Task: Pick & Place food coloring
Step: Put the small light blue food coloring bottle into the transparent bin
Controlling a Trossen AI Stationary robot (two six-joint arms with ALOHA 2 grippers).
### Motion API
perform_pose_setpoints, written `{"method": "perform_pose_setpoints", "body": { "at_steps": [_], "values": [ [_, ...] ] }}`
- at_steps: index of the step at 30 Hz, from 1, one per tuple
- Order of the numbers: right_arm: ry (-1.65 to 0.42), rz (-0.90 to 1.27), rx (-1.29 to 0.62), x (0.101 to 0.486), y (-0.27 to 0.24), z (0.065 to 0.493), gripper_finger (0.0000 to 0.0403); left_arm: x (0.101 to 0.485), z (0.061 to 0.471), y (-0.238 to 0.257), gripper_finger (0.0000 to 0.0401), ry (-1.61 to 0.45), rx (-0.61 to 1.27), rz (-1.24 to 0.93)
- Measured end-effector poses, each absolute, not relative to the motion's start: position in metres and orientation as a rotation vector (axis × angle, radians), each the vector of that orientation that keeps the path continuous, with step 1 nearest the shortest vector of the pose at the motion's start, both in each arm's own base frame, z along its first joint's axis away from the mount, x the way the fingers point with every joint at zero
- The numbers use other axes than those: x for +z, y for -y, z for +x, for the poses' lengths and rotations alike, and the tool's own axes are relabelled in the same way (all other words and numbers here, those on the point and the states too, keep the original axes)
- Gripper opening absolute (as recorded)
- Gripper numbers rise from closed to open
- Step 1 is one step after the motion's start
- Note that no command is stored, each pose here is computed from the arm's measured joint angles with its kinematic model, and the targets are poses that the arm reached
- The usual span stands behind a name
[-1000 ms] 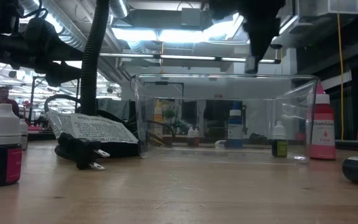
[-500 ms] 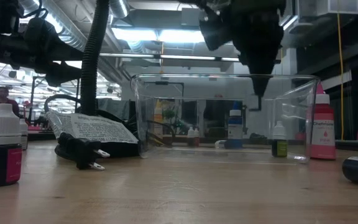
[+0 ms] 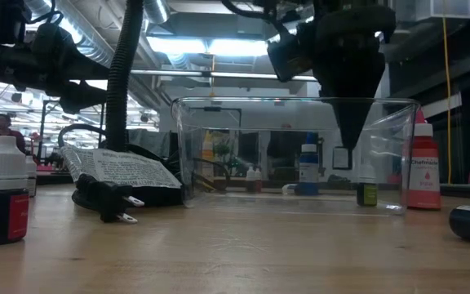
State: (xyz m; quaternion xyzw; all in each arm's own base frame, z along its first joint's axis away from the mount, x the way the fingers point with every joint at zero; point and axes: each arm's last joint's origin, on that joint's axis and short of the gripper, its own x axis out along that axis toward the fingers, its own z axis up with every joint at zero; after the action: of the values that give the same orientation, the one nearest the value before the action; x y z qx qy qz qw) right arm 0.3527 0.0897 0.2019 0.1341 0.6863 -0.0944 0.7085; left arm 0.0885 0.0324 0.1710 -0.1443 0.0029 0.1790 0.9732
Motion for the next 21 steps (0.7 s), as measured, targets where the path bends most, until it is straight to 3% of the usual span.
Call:
{"method": "perform_pose_setpoints", "body": {
  "at_steps": [21],
  "values": [
    [-1.544, 0.267, -0.177, 0.180, -0.090, 0.353, 0.0076, 0.171, 0.088, -0.032, 0.0322, -0.005, 0.361, -0.291]
  ]
}}
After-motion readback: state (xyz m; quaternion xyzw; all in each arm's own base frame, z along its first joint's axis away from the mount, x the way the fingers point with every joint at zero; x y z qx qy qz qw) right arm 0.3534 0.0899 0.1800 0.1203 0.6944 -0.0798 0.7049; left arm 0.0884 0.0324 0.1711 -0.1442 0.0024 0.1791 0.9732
